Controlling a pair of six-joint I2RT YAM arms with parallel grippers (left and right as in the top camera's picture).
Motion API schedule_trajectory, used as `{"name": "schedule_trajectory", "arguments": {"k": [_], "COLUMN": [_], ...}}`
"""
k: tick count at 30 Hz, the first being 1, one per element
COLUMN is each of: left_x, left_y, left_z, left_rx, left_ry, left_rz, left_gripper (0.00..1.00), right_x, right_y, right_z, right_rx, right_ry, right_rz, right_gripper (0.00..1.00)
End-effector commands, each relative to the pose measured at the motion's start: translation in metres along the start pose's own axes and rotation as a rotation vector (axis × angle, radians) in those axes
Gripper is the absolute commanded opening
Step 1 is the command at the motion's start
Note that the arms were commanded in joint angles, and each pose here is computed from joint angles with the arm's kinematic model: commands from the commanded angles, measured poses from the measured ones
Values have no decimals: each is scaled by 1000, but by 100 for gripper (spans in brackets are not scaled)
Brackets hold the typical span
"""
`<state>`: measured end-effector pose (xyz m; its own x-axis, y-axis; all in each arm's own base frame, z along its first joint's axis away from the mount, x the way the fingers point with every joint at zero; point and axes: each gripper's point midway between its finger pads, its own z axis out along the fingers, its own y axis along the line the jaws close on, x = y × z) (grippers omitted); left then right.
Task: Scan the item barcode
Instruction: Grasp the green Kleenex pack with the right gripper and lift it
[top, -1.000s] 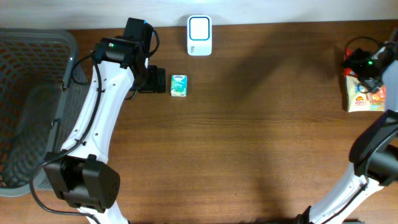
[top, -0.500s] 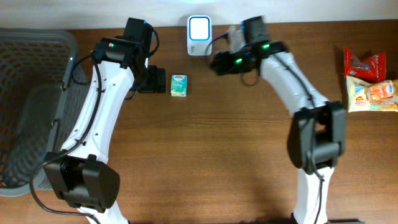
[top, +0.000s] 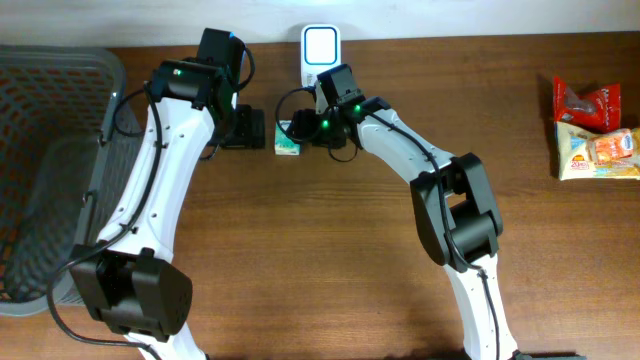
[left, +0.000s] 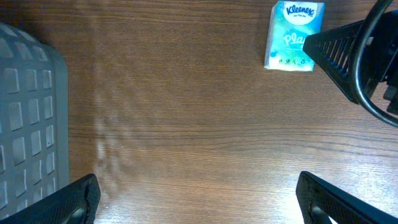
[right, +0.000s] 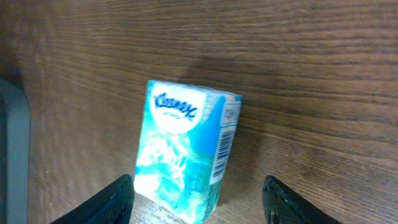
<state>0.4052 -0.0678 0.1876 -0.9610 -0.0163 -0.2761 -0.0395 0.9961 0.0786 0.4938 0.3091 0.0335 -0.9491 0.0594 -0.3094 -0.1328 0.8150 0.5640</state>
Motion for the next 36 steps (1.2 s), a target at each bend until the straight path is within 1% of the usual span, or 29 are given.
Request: {"name": "schedule_trajectory", "arguments": {"k": [1,3,4,5,6,7,8,12,14,15,16,17,18,19,20,21,22,23,24,25,27,28,30,33,36], "left_x": [-1,-1,-1,-1,0,0,0,0,0,0,0,0,0,0,0,0,0,0,0,0,0,0,0,0,0], "left_y": [3,3,3,2,1,1,1,0,0,0,0,0,0,0,0,0,0,0,0,0,0,0,0,0,0], "left_z": [1,1,1,1,1,1,1,0,0,0,0,0,0,0,0,0,0,0,0,0,0,0,0,0,0], "left_rx": [-2,-2,-2,-2,-1,-1,-1,0,0,0,0,0,0,0,0,0,0,0,0,0,0,0,0,0,0], "left_ry": [0,0,0,0,0,0,0,0,0,0,0,0,0,0,0,0,0,0,0,0,0,0,0,0,0], "left_rz": [-20,-20,-20,-19,-15,-15,-15,-13,-13,-13,-13,-13,-13,-13,-13,-13,-13,-13,-13,-13,-13,-13,-13,-13,-13], "left_gripper": [99,99,99,99,99,99,99,99,99,99,99,99,99,99,99,99,99,99,99,99,99,99,99,99,99], "right_x": [16,25,28,29,33,31,30,24,18,17,17,20,28,35,46,54,54,51,46,35,14,5,-8,-16,-26], "right_y": [-19,-19,-19,-19,-21,-24,-28,-64,-61,-66,-80,-99,-133,-157,-191,-211,-221,-225,-231,-237,-228,-214,-187,-157,-116], "right_z": [24,34,36,37,36,34,32,5,-19,-33,-45,-54,-65,-71,-84,-96,-108,-120,-133,-155,-193,-206,-214,-193,-167], "right_rx": [12,-4,-3,0,8,8,12,52,-142,-221,-237,-212,-105,-1,142,215,238,254,296,368,465,470,458,386,295], "right_ry": [51,78,85,91,105,105,109,142,193,216,229,241,268,288,317,340,345,341,329,303,253,232,199,182,145], "right_rz": [86,86,84,85,94,100,112,208,115,122,132,152,209,245,290,328,348,346,348,337,295,271,221,159,73], "right_gripper": [65,65,58,38,16,7,4,4,4,4,4,4,4,4,4,13,24,30,34,40,64,65,65,65,65]}}
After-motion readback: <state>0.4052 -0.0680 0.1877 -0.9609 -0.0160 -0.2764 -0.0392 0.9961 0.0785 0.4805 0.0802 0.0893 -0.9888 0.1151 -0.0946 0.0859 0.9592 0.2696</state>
